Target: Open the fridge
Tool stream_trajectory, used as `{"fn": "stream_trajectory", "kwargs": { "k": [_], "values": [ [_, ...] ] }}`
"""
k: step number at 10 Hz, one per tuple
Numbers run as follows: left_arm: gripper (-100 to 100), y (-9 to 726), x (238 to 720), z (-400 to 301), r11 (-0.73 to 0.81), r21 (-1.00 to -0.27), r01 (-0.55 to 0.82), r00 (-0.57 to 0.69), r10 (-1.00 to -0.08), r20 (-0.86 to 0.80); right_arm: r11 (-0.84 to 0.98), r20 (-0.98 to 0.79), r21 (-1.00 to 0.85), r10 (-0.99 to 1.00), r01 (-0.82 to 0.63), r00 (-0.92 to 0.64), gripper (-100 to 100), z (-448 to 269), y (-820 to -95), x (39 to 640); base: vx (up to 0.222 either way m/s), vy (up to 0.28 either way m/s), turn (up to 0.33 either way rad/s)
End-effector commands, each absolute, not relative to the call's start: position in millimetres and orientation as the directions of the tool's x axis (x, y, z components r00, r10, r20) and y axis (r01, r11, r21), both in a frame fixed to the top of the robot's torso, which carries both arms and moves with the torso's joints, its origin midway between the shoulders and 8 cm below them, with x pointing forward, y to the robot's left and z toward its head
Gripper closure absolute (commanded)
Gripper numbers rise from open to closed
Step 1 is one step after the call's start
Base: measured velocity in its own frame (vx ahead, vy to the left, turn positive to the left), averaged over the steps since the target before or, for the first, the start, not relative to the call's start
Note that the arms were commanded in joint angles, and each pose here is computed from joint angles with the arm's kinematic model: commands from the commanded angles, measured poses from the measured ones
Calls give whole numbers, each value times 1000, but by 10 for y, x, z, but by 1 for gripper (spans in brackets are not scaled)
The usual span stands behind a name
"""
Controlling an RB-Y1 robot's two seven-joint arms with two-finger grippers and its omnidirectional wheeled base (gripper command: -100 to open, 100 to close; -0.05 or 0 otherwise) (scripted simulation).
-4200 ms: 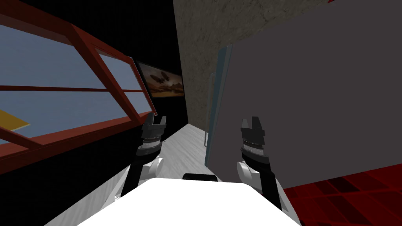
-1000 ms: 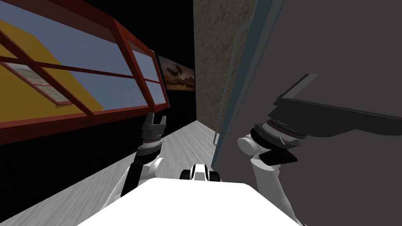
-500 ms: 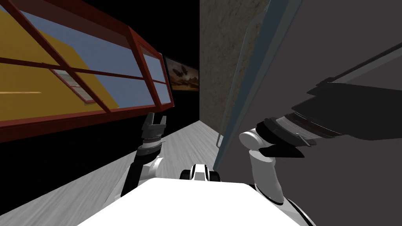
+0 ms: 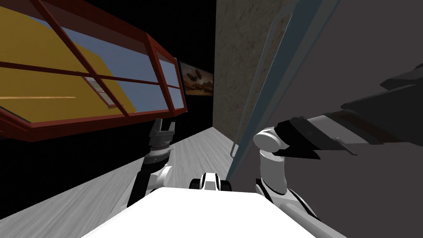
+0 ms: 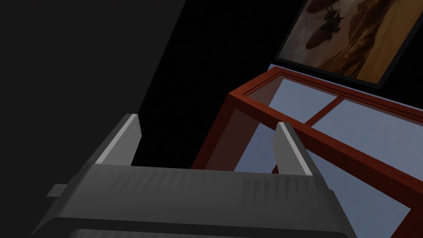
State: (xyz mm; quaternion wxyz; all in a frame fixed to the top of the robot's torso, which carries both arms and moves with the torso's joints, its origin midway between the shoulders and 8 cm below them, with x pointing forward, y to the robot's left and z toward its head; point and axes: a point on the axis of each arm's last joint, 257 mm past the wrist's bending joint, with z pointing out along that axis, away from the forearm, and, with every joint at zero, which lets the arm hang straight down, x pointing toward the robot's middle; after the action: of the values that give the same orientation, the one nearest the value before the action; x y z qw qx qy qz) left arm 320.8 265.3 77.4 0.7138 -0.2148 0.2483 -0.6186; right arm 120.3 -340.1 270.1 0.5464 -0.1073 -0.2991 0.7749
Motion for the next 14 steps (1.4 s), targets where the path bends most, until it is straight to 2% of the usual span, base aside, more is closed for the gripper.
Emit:
{"fn": "stream_trajectory", "kwargs": {
  "k": [1,6,14],
  "values": [
    [0,2653,3208,774,142,-614,776,111,-990,-89,-246,168,-666,870,-704,-463,-100,2715,-3579,1087,10,-3,97],
    [0,2654,3208,774,142,-614,776,111,-990,-89,-245,174,-814,762,-526,-624,-100,2643,-3957,964,7,-4,152],
    [0,2653,3208,774,142,-614,776,111,-990,-89,-204,128,-937,553,-283,-823,-100,2572,-4394,1084,-5,-2,153]
  ]
}}
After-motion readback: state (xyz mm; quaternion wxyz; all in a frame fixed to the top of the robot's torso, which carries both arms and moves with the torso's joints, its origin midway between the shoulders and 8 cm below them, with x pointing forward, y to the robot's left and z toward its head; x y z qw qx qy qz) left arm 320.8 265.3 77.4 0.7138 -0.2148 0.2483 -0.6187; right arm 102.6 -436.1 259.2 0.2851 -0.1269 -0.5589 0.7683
